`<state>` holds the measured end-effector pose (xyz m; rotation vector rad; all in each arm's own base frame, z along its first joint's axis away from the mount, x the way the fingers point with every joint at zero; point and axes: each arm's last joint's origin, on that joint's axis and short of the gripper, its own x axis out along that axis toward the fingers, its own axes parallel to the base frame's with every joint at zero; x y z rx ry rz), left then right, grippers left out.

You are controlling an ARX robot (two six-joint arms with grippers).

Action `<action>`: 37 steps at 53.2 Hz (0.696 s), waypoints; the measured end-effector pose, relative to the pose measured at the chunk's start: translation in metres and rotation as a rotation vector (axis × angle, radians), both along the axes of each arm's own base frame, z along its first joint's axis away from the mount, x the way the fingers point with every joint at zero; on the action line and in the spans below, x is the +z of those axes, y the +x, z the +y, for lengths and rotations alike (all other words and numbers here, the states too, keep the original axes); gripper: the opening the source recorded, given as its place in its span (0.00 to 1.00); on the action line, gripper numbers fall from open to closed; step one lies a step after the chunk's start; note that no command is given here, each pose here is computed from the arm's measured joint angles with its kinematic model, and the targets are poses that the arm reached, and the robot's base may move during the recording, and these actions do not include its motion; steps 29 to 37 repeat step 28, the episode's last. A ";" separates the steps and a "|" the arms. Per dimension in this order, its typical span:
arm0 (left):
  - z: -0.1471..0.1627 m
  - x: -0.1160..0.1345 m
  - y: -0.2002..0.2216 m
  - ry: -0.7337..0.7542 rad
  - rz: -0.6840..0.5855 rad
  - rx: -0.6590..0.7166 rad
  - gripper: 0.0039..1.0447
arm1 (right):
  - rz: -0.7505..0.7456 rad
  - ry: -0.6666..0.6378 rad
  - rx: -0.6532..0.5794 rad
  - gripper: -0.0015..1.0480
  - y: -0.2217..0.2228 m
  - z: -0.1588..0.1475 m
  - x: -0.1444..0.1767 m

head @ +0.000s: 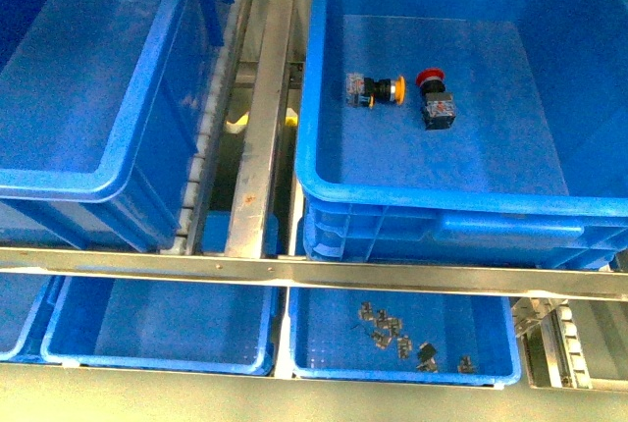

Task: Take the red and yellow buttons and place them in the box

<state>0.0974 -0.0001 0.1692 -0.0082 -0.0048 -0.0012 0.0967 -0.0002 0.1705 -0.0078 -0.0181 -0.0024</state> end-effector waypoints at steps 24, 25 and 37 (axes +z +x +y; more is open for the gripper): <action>0.000 0.000 0.000 0.000 0.000 0.000 0.93 | 0.000 0.000 0.000 0.94 0.000 0.000 0.000; 0.000 0.000 0.000 0.000 0.000 0.000 0.93 | 0.000 0.000 0.000 0.94 0.000 0.000 0.000; 0.000 0.000 0.000 0.000 0.000 0.000 0.93 | 0.000 0.000 0.000 0.94 0.000 0.000 0.000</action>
